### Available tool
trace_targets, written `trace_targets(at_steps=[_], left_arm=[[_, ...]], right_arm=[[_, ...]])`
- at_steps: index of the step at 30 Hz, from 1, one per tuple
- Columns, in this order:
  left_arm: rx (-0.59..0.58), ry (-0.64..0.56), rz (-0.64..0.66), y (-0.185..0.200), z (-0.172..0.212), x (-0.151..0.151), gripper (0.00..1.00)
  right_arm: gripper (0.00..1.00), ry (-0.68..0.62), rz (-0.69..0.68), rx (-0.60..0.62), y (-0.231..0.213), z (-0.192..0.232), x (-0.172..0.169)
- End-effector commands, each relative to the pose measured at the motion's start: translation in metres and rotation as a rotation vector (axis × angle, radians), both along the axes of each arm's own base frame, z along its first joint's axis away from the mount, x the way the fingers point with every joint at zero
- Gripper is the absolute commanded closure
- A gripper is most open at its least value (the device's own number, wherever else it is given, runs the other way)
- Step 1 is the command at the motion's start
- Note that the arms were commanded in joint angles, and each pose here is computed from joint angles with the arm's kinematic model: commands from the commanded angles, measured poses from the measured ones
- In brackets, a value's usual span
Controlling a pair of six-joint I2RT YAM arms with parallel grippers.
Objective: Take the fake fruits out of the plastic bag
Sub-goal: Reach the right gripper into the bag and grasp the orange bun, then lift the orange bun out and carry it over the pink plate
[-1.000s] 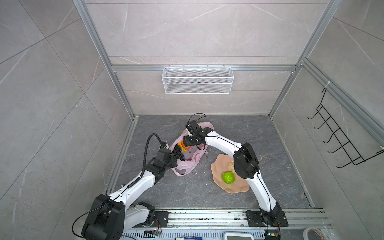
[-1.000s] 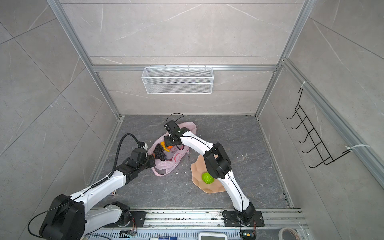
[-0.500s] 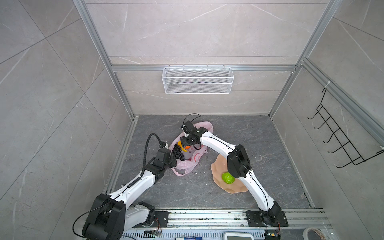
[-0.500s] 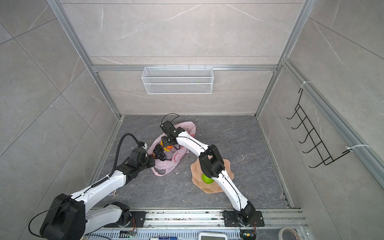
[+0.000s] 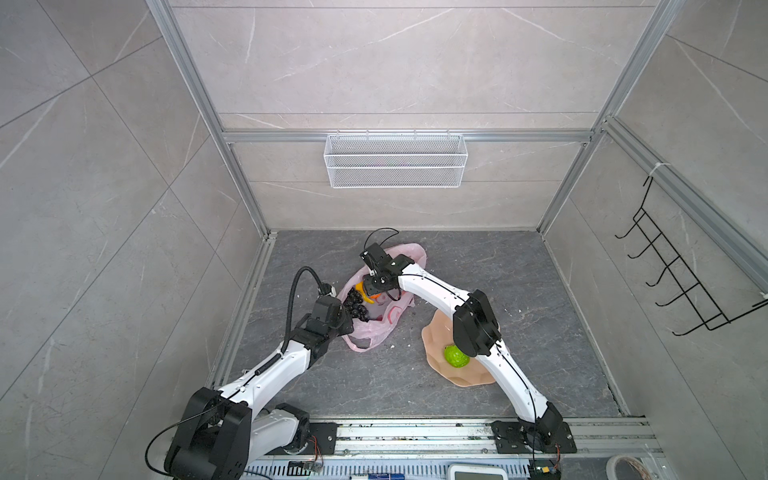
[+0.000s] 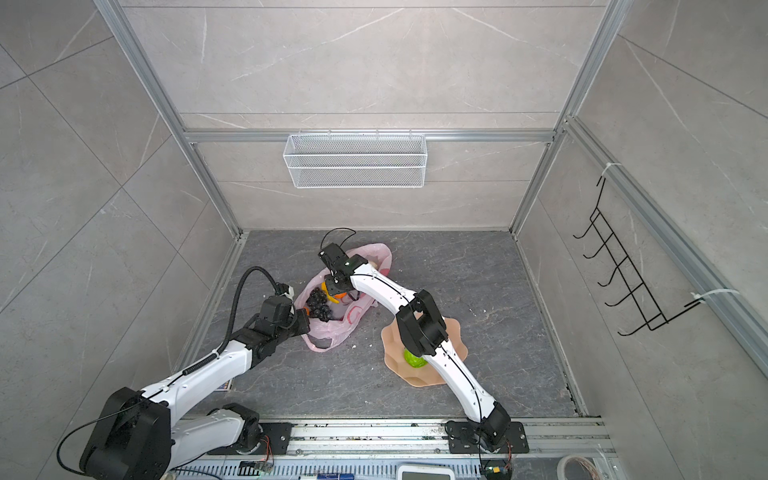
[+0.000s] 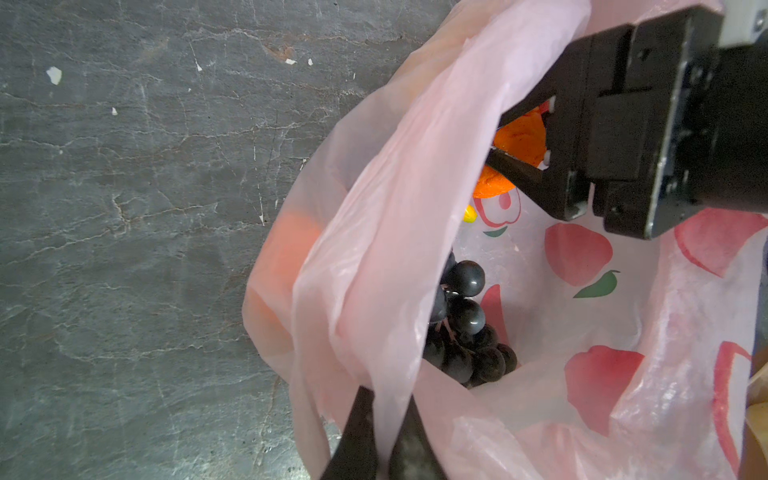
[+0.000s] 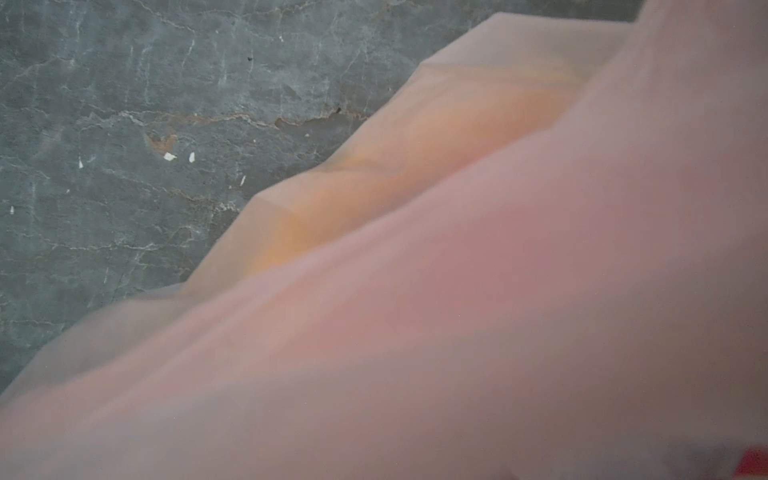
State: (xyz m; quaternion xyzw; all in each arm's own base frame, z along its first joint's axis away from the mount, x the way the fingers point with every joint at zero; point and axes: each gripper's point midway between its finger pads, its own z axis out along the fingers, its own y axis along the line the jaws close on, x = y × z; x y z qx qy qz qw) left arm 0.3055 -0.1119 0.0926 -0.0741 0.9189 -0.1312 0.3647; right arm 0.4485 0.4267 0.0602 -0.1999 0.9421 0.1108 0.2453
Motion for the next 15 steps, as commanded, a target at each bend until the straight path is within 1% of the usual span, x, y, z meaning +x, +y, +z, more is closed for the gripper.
trace_targets(at_steps=[1,4,8,15], left_arm=[[0.023,-0.036,0.005,0.005,0.004,0.005,0.92],[0.027,-0.035,0.003,0.006,0.002,0.004,0.92],[0.048,-0.039,-0.007,0.007,0.003,0.005,0.92],[0.087,-0.055,-0.02,0.01,0.003,0.007,0.92]], right_arm=[[0.53,-0.02,0.018,-0.009,-0.002,0.029,-0.011],[0.53,-0.027,0.029,-0.003,-0.004,0.046,-0.021],[0.53,-0.041,0.03,-0.011,-0.018,0.068,-0.039],[0.52,-0.061,-0.016,-0.037,-0.064,0.099,-0.073]])
